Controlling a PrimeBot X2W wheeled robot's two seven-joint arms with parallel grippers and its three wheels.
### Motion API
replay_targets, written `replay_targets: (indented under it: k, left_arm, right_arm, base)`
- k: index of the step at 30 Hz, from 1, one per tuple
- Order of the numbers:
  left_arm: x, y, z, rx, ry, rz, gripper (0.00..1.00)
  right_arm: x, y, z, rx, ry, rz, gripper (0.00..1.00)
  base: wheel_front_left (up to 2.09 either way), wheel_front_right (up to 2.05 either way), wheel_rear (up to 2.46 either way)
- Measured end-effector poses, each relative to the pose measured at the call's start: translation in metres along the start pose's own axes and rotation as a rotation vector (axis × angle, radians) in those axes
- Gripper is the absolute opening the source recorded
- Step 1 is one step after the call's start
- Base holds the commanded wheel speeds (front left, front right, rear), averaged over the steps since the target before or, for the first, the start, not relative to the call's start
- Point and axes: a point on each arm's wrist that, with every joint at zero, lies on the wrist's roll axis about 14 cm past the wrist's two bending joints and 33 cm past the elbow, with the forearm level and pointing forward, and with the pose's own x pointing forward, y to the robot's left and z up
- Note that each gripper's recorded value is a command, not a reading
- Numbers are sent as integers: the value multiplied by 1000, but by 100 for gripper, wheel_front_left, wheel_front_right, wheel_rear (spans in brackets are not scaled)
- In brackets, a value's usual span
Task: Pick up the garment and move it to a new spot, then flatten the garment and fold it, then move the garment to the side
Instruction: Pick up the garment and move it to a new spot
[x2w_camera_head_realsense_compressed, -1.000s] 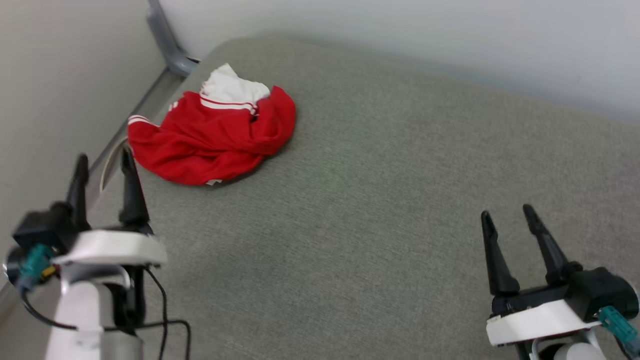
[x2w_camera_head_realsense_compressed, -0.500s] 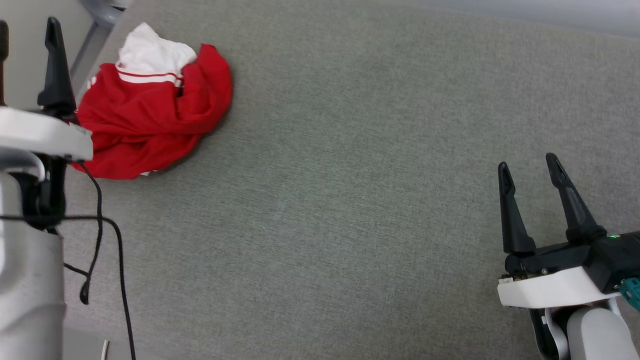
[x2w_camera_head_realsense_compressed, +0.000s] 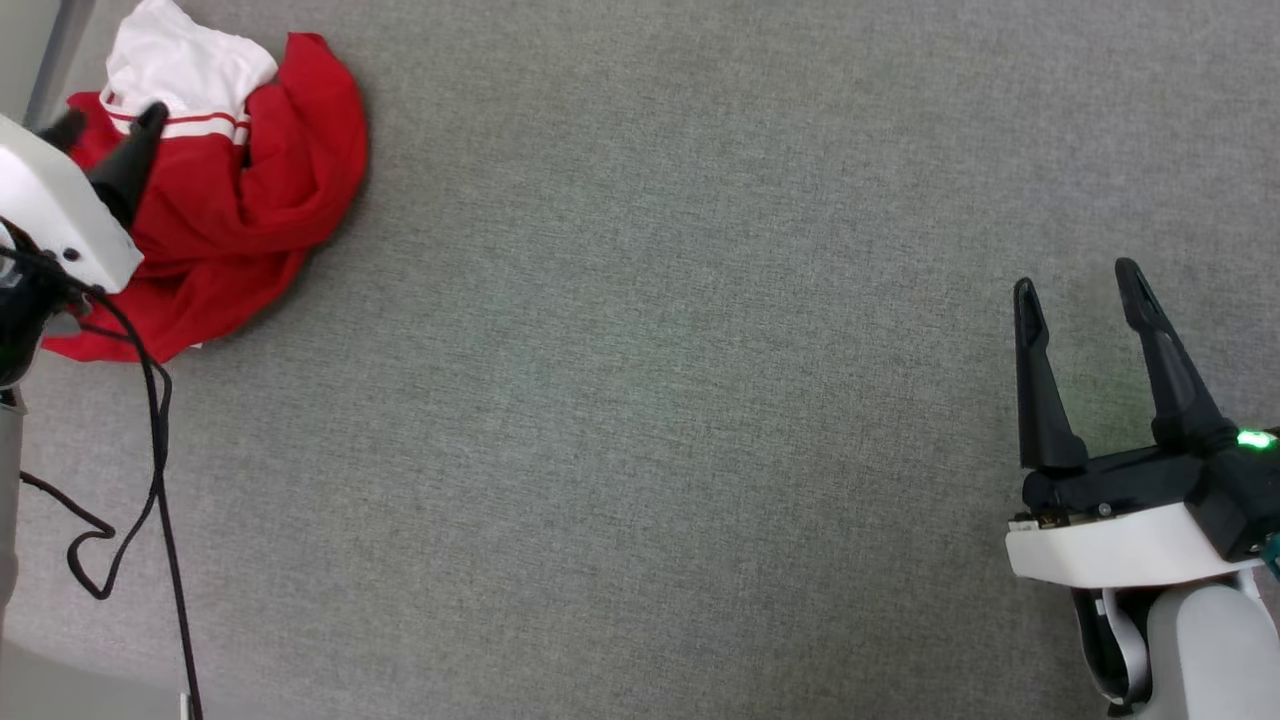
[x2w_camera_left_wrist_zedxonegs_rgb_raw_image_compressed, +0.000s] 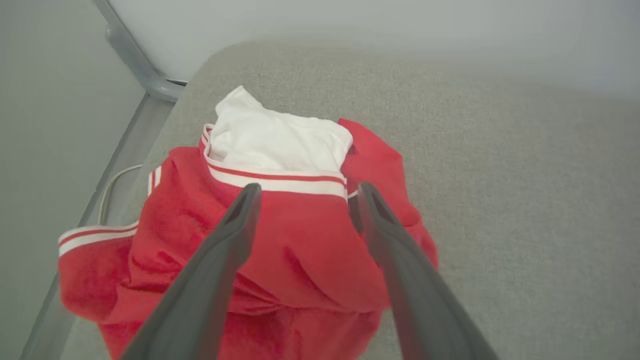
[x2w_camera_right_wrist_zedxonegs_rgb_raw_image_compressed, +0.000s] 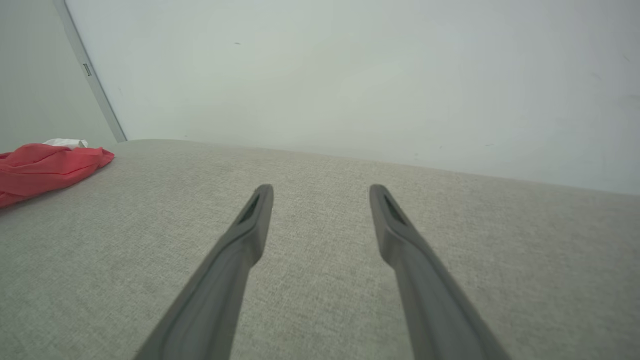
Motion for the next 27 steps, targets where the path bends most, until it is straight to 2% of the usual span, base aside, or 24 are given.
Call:
replay_targets:
  k: [6, 11, 15, 22, 23, 24, 25, 27]
  left_arm:
    - [11, -3, -49, 21, 260, -12, 100]
    - [22, -18, -80, 26, 398, -47, 100]
    - [26, -26, -114, 76, 540, -61, 100]
    - [34, -30, -131, 136, 639, -76, 99]
    - [35, -30, -131, 142, 639, -75, 44]
    - [36, -28, -131, 150, 632, -70, 10]
    - [36, -27, -130, 157, 622, -68, 0]
    - [37, -26, -123, 165, 579, -66, 0]
  right_arm:
    - [4, -5, -7, -5, 8, -8, 100]
    - [4, -10, -16, -10, 24, -17, 100]
    - [6, -16, -20, -13, 29, -29, 100]
    - [2, -25, -28, -18, 50, -52, 100]
    - [1, -26, -27, -18, 50, -54, 100]
    - [1, -27, -27, -16, 50, -57, 100]
    - [1, -27, -27, -14, 50, -59, 100]
    - [1, -27, -23, -10, 41, -61, 100]
  base:
    - [0, 0, 0]
    - [0, 0, 0]
    - [0, 0, 0]
    - [0, 0, 0]
    - [0, 0, 0]
    - [0, 0, 0]
    - [0, 0, 0]
    - [0, 0, 0]
